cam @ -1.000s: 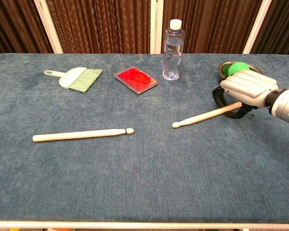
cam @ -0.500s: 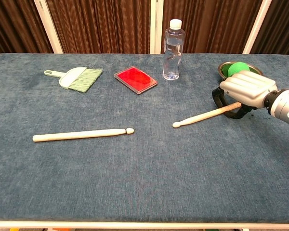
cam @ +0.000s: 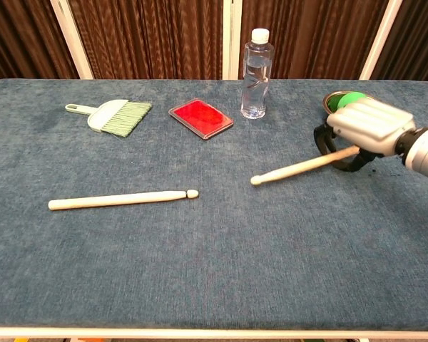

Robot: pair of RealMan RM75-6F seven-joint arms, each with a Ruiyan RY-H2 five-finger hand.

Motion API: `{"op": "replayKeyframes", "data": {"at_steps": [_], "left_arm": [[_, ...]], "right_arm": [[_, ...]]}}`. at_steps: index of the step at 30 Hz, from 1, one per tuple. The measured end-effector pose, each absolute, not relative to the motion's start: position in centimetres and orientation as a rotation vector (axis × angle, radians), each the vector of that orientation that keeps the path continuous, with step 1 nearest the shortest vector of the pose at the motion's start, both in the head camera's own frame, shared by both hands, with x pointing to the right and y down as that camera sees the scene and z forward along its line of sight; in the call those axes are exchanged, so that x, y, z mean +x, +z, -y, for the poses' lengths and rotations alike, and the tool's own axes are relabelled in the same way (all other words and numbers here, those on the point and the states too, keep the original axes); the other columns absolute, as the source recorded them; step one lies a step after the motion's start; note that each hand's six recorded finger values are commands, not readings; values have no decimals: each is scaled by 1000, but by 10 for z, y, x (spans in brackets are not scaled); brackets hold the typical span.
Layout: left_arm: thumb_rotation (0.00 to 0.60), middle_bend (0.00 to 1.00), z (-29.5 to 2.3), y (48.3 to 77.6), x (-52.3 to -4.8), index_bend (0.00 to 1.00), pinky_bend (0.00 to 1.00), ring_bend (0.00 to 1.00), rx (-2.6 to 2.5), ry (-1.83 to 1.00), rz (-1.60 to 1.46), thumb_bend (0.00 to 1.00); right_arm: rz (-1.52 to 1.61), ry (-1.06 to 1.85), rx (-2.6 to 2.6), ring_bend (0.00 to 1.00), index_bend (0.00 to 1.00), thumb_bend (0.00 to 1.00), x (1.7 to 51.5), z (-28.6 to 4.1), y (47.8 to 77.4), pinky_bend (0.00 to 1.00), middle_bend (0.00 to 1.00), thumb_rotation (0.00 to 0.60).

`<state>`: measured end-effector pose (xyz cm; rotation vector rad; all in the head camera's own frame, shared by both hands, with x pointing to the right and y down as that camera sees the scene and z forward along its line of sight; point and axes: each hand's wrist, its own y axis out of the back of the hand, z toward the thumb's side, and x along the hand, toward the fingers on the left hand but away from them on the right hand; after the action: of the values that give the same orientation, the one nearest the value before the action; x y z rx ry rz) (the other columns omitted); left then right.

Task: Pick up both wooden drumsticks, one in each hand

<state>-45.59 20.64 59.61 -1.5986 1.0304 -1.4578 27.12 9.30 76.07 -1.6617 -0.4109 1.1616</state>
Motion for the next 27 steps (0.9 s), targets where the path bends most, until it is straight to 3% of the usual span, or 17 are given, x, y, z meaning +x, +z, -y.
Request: {"op": "replayKeyframes", "data": {"at_steps": [3,8,14,20,27], "left_arm": [[600,217,-191,599,-442,267,208,163,-1631,-1409,-995,9],[600,341,-168,607,-406,357,425,380,-1700,-1323,-951,50],[600,409,-158,632,-358,418,676,557,-1822,-1298,-847,115],[600,460,-161,665,-304,442,751,644,-1894,-1301,-762,156],[600,474,-166,700,-260,442,788,686,-1926,-1360,-689,190]], "right_arm": [[474,1119,-1676,401,705,760,274,-89,742,371,618,600],[587,1061,-1688,405,708,790,284,-83,699,373,621,600],[727,1038,-1673,402,710,797,309,-77,641,373,614,600],[830,1104,-1599,400,710,797,349,-76,599,373,610,600],[845,1150,-1596,401,710,797,364,-80,599,373,610,600]]}}
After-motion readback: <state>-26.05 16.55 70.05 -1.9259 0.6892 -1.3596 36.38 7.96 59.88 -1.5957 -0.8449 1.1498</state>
